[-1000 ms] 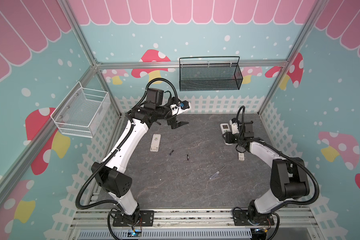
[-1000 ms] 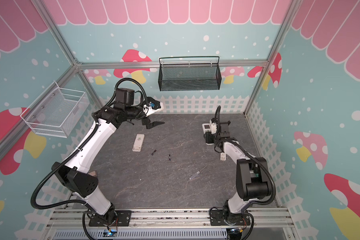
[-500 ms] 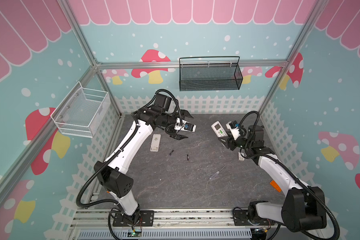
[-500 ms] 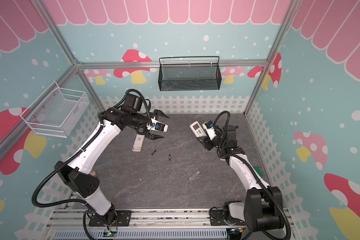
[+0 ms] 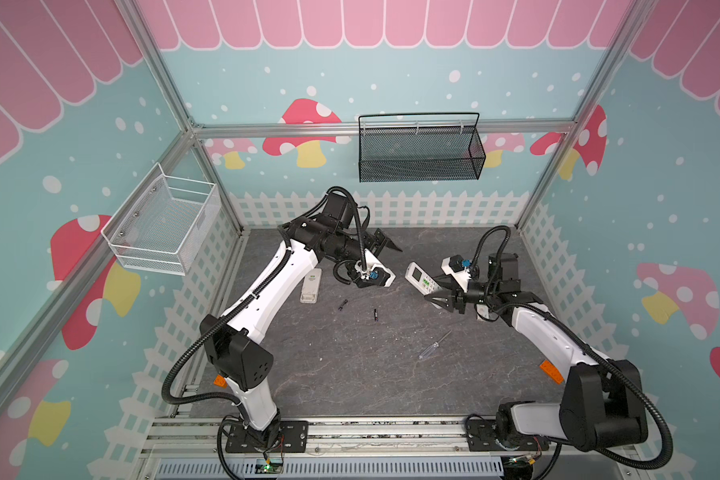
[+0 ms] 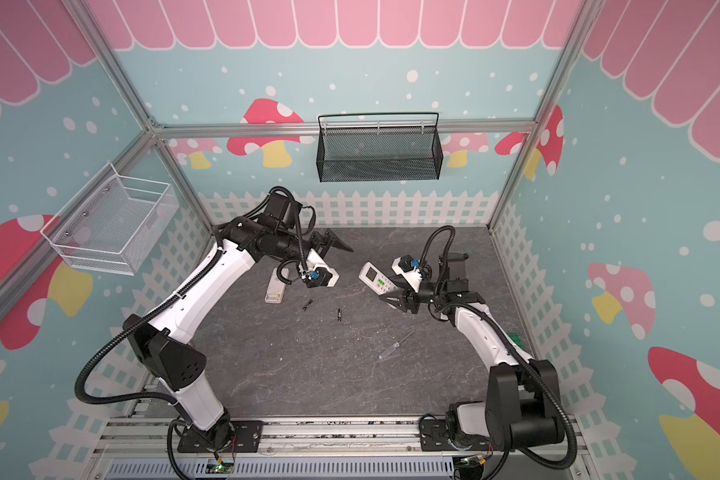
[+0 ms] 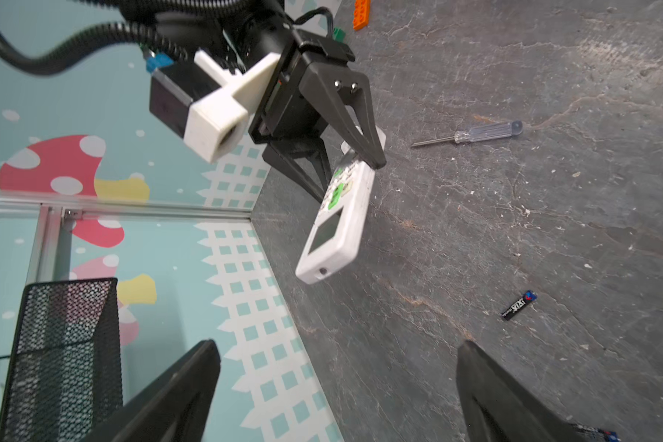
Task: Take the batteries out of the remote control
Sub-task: 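Bring the remote to the left gripper with the right while the left grasps its end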
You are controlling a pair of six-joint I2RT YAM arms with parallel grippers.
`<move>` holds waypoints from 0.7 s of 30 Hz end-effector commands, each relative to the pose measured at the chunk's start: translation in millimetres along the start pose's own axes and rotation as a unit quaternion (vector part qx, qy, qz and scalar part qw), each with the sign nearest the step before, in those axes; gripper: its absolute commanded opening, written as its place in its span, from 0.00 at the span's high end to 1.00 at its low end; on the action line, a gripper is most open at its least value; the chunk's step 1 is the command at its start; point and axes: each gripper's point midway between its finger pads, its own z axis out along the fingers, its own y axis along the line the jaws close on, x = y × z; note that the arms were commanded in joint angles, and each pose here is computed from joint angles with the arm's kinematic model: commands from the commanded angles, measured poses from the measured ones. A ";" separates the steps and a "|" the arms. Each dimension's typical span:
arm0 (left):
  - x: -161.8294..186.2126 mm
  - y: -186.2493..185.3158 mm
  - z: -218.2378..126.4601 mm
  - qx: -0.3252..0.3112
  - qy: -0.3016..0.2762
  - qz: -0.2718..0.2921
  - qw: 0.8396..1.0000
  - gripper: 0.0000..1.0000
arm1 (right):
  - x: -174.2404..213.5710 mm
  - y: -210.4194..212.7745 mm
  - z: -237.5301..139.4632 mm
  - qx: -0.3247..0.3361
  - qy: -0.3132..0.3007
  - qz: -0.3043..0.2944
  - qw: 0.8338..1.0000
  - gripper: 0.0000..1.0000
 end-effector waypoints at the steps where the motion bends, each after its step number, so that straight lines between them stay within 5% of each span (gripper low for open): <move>1: -2.7 -13.1 16.7 0.022 -0.026 0.078 0.996 0.06 | -8.4 19.3 9.0 -0.055 -0.006 -0.034 0.998 0.90; 21: -5.9 -45.5 61.4 0.063 -0.039 0.157 0.985 0.51 | -2.0 39.9 24.5 -0.100 -0.013 -0.036 0.994 0.91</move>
